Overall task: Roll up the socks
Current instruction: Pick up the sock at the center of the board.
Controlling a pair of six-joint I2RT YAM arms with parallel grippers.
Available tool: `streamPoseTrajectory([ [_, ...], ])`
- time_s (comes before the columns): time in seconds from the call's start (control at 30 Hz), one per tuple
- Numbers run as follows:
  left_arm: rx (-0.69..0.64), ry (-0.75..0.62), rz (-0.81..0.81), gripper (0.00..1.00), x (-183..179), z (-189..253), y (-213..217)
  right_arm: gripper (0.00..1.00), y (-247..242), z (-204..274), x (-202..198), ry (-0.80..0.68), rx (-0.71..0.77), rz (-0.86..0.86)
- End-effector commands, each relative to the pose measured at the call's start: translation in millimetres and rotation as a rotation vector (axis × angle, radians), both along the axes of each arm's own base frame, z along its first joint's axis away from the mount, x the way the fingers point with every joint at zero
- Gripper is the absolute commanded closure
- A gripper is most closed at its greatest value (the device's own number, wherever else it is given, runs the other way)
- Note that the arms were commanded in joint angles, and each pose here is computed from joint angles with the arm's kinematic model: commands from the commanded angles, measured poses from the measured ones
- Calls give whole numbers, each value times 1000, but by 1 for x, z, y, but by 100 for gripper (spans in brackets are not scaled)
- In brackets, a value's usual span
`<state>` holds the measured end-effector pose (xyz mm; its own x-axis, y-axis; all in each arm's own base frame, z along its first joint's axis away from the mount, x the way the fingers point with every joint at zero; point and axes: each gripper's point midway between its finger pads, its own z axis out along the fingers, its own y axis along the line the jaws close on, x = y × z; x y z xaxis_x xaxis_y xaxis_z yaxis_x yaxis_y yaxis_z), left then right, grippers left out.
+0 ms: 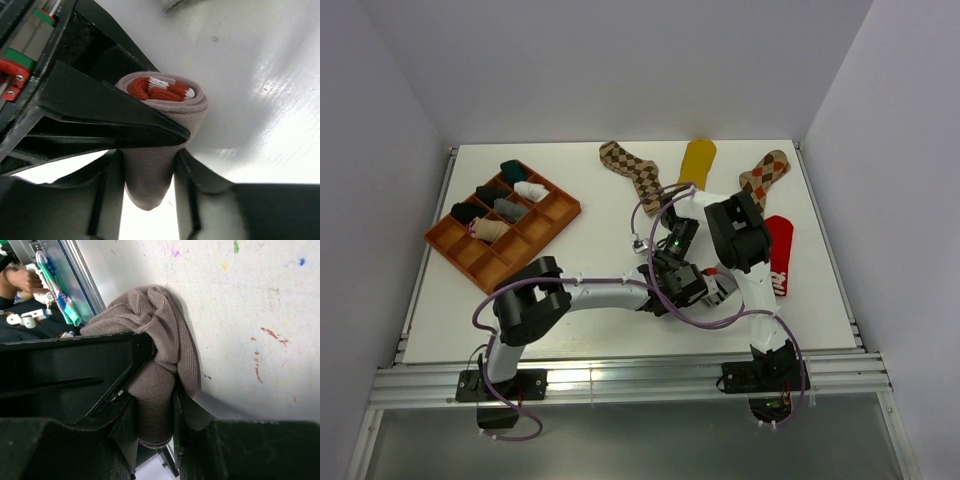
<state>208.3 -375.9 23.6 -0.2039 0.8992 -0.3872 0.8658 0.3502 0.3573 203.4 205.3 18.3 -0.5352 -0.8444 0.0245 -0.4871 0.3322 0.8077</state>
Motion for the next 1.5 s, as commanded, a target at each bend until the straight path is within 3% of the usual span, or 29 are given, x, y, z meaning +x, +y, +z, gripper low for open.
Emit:
streamPoseTrajectory([
  [0.0, 63, 166, 12, 62, -20, -46, 15, 79, -22, -29, 5, -58, -65, 104],
  [0.13, 61, 218, 9, 84, -28, -54, 12, 73, -20, -26, 8, -73, -44, 87],
  [0.17, 57, 233, 8, 94, -30, -56, 11, 70, -18, -24, 10, -83, -36, 76],
  [0.23, 49, 254, 14, 100, -34, -59, 10, 63, -15, -16, 14, -98, 3, 49],
  [0.43, -8, 297, 59, 100, -42, -64, 7, 49, -9, 19, 23, -123, 126, -47],
  [0.63, -74, 291, 113, 100, -37, -58, 8, 44, -17, 57, 43, -197, 218, -169],
  [0.93, -196, 270, 210, 100, -20, -38, 13, 43, -35, 83, 88, -297, 238, -380],
  [1.47, -514, 222, 469, 100, 34, 25, 35, 44, -64, 138, 130, -506, 233, -530],
])
